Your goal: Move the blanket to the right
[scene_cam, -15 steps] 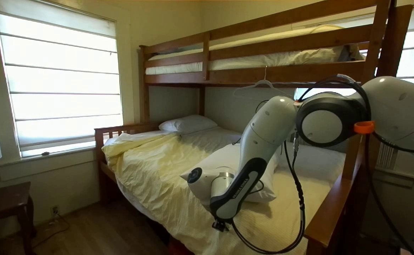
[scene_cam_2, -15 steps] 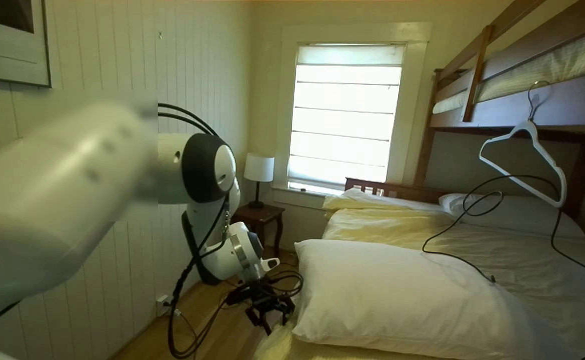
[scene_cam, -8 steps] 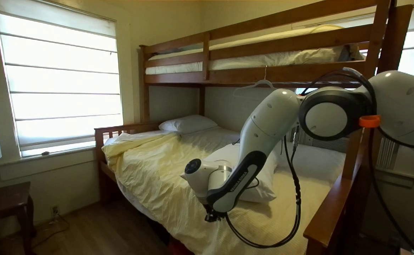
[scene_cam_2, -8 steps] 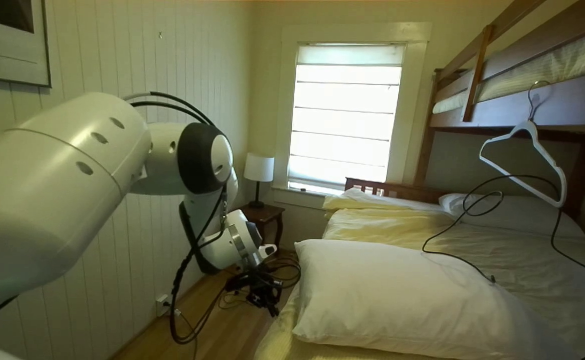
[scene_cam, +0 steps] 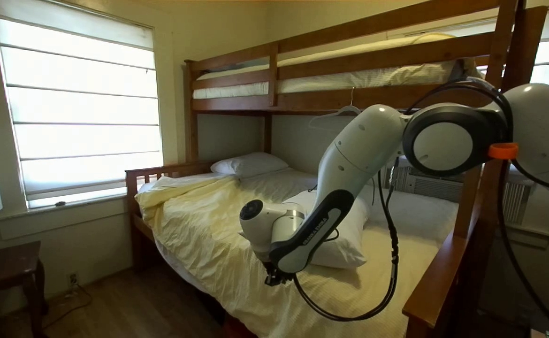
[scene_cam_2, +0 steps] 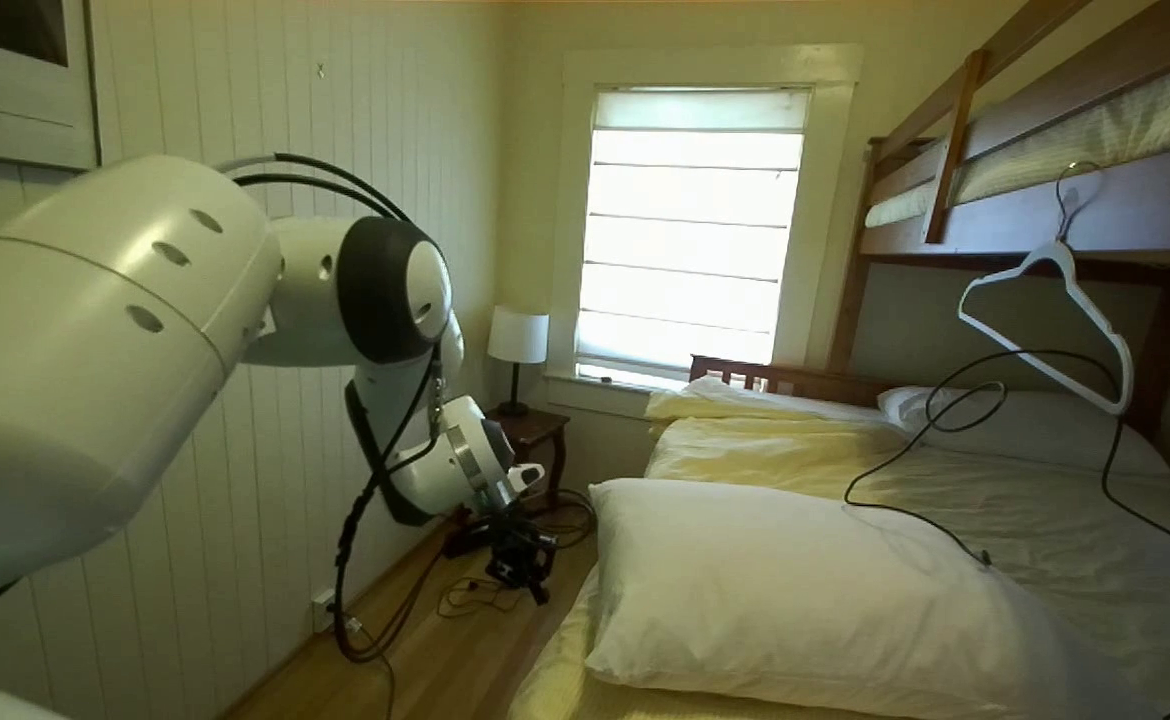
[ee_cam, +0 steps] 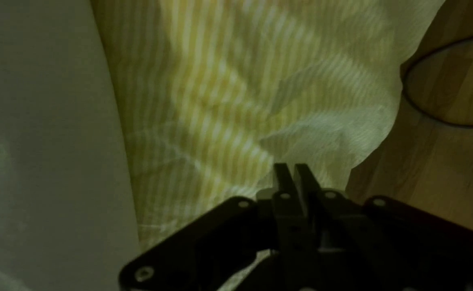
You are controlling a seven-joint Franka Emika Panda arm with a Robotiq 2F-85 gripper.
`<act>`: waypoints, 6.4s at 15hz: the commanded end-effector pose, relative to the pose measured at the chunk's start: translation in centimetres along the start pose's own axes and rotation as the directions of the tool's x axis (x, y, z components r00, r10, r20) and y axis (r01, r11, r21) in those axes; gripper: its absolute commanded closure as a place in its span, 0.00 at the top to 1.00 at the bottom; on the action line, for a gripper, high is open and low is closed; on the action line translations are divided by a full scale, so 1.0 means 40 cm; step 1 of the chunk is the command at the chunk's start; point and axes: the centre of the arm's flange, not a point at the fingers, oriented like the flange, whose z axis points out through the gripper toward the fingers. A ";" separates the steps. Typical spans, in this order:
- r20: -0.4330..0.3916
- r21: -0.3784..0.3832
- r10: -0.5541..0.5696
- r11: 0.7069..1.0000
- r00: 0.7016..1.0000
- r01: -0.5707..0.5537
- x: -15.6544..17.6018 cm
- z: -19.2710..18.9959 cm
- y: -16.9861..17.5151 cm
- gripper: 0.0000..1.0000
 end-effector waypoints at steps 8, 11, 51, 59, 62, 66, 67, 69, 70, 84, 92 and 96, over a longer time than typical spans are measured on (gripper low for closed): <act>0.026 -0.165 0.026 0.986 0.999 -0.021 -0.181 -0.005 -0.080 0.88; 0.064 -0.174 0.116 0.979 0.991 -0.104 -0.234 0.022 -0.072 1.00; -0.049 -0.194 0.531 0.826 0.846 -0.530 -0.348 0.026 0.110 0.02; -0.103 -0.164 0.636 0.748 0.765 -0.643 -0.428 0.005 0.186 0.02; -0.118 -0.126 0.654 0.736 0.747 -0.665 -0.370 0.014 0.146 0.07; -0.150 -0.162 0.757 0.616 0.636 -0.771 -0.416 -0.009 0.209 0.02; -0.152 -0.158 0.787 0.578 0.598 -0.801 -0.450 -0.012 0.243 0.02; -0.159 -0.155 0.840 0.498 0.519 -0.853 -0.511 -0.024 0.300 0.02; -0.161 -0.152 0.863 0.458 0.479 -0.876 -0.526 -0.022 0.321 0.02; -0.085 -0.008 0.993 0.075 0.076 -0.997 -0.586 -0.059 0.447 0.07; -0.085 -0.005 0.986 -0.142 -0.141 -0.990 -0.675 -0.060 0.585 0.02; -0.035 0.025 0.955 -0.293 -0.294 -0.956 -0.767 -0.036 0.708 0.02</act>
